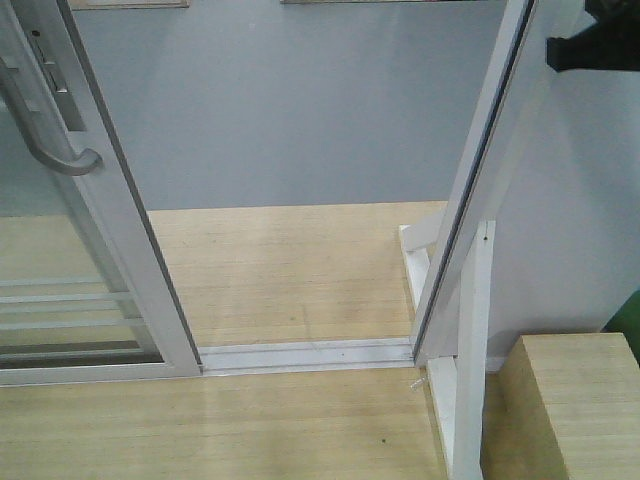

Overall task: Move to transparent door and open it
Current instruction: 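Open the left gripper and withdraw it from the handle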

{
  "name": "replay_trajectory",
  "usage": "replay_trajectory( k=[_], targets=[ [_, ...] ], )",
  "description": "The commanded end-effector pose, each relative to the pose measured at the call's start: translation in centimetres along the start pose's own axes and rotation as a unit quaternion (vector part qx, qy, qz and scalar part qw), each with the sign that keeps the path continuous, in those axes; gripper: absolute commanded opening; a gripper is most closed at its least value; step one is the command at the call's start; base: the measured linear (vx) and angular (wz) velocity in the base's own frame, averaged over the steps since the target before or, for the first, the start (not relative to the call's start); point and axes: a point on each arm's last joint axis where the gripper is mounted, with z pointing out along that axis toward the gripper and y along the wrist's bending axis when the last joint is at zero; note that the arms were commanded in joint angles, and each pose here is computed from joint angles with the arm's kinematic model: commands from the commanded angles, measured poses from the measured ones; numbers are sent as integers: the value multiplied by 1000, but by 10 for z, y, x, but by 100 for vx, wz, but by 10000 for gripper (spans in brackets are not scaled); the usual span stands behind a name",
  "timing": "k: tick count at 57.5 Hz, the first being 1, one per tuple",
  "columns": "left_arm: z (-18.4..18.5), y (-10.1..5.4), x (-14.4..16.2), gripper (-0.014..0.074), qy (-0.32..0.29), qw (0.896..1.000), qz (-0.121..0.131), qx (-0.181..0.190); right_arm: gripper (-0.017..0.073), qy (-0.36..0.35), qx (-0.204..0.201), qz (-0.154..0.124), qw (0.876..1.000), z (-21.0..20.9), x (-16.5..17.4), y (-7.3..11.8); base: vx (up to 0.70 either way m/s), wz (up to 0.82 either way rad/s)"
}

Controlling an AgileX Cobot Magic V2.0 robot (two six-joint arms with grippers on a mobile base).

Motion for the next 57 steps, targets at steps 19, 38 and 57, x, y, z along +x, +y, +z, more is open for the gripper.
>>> replay_trajectory(
  k=[19, 38, 57],
  targets=[
    [-98, -17, 109, -6, -52, 998, -12, 44, -3, -117, 47, 67, 990, -194, 41, 3, 0, 0],
    [-156, -30, 181, -6, -60, 993, 0, 97, -3, -55, 62, 89, 993, -244, 103, 12, 0, 0],
    [-149, -29, 205, -6, -78, 993, -27, 82, -3, -7, 11, 12, 1000, -207, 128, 27, 0, 0]
  ],
)
